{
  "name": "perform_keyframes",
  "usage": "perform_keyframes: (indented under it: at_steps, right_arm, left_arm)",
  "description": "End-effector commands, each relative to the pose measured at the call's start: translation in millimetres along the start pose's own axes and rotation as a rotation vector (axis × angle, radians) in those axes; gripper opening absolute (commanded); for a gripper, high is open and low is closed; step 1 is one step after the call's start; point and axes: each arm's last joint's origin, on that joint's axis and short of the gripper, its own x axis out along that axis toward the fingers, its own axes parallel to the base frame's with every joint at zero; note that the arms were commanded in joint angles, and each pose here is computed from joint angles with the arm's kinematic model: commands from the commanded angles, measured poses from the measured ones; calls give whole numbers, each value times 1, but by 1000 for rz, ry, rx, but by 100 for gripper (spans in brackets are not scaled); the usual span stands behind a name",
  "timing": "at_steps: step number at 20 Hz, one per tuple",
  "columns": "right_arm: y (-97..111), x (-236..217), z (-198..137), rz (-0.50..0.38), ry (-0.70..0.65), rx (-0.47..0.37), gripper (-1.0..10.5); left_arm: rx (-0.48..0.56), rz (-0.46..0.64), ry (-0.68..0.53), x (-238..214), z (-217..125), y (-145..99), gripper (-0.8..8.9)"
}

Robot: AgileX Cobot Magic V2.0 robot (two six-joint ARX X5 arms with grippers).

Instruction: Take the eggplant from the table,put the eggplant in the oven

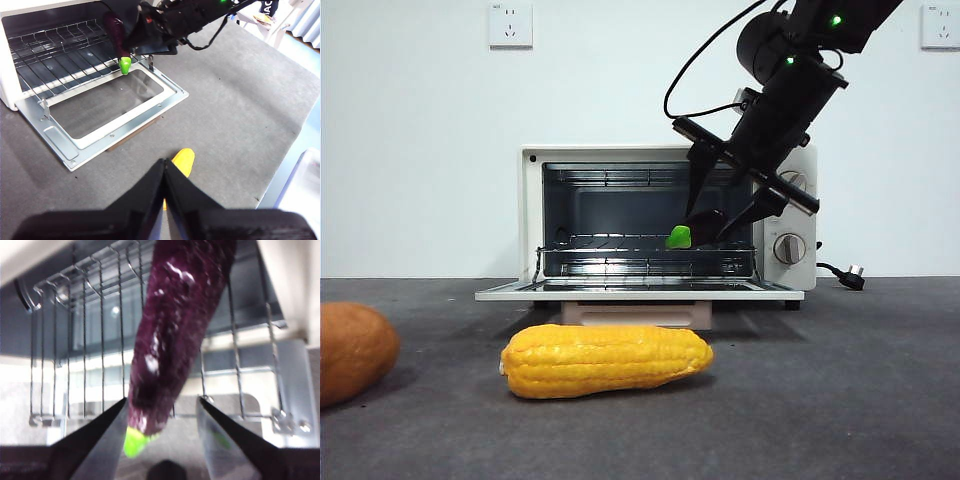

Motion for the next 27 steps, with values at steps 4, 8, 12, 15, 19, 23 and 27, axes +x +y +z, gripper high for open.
perform_keyframes:
  at_steps: [4, 8, 12, 15, 19, 23, 27]
  right_arm:
    - [17, -50, 4, 20, -26, -140, 230]
    - [25, -101, -7, -11, 31, -306, 230]
    - [30, -162, -22, -22, 64, -422, 230]
    - [33, -211, -35, -8, 35, -471, 228]
    - [30, -269, -63, 3, 37, -543, 221]
    - [22, -316, -97, 25, 83, -604, 217]
    - [13, -354, -121, 56, 17, -623, 215]
  left_arm:
    - [-3, -6, 2, 1, -1, 0, -6]
    - [9, 31, 8, 1, -1, 1, -6]
    - [15, 47, 3, 1, 0, 2, -6]
    - [14, 45, 4, 1, -1, 2, -6]
    - [15, 46, 3, 1, 0, 2, -6]
    - [20, 48, -4, 1, 0, 2, -6]
    - [19, 47, -3, 1, 0, 2, -6]
